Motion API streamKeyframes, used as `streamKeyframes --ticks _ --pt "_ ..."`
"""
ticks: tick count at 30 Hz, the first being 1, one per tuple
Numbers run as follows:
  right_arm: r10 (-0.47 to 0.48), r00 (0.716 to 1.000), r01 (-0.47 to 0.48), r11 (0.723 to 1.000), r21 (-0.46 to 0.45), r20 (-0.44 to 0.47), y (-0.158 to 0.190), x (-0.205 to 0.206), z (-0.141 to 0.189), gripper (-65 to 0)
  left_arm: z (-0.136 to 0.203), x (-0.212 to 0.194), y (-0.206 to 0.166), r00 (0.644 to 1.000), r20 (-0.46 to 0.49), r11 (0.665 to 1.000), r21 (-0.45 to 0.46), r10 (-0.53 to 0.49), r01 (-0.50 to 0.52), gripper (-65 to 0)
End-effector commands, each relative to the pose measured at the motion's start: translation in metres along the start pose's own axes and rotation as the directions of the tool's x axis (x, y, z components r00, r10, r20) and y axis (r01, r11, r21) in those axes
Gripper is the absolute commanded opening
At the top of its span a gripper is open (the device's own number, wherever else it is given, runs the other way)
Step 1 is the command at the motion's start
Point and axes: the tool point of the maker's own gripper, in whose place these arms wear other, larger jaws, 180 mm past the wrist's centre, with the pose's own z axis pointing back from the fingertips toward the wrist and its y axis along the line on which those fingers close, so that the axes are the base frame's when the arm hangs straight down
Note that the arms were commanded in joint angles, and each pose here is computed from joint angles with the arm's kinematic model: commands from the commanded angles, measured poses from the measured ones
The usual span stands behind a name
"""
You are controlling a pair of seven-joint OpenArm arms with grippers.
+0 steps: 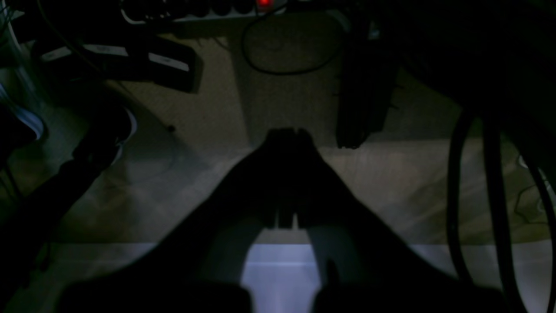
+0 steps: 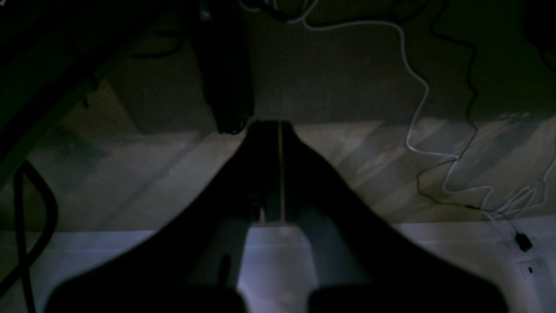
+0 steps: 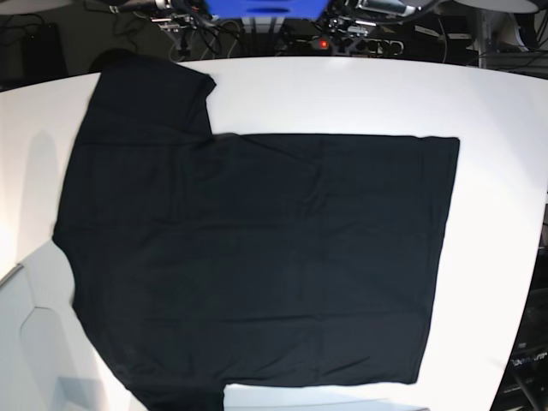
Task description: Fold the T-shirt properly
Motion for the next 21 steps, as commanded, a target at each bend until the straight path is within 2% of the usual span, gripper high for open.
streamKeyframes --ticks 1,6,14,21 --pt "0.000 1.000 0.000 1.000 0.022 -0.007 0.005 -0.003 0.000 -65.0 0.000 -0.002 0.003 1.000 -0.003 1.000 0.006 0.005 -0.005 -65.0" --pt "-0.001 1.000 0.001 1.000 0.021 -0.016 0.005 -0.010 0.000 -65.0 0.000 -0.002 0.003 1.000 -0.003 1.000 0.006 0.005 -0.005 -65.0" --pt "-0.003 1.000 0.003 1.000 0.020 0.030 0.004 -0.008 0.001 -65.0 0.000 -0.002 0.004 1.000 -0.002 1.000 0.008 0.005 -0.005 -65.0" --pt "-0.002 1.000 0.001 1.000 0.020 0.020 0.003 -0.014 0.001 -65.0 0.000 -0.003 0.005 1.000 -0.003 1.000 0.009 0.005 -0.005 -65.0"
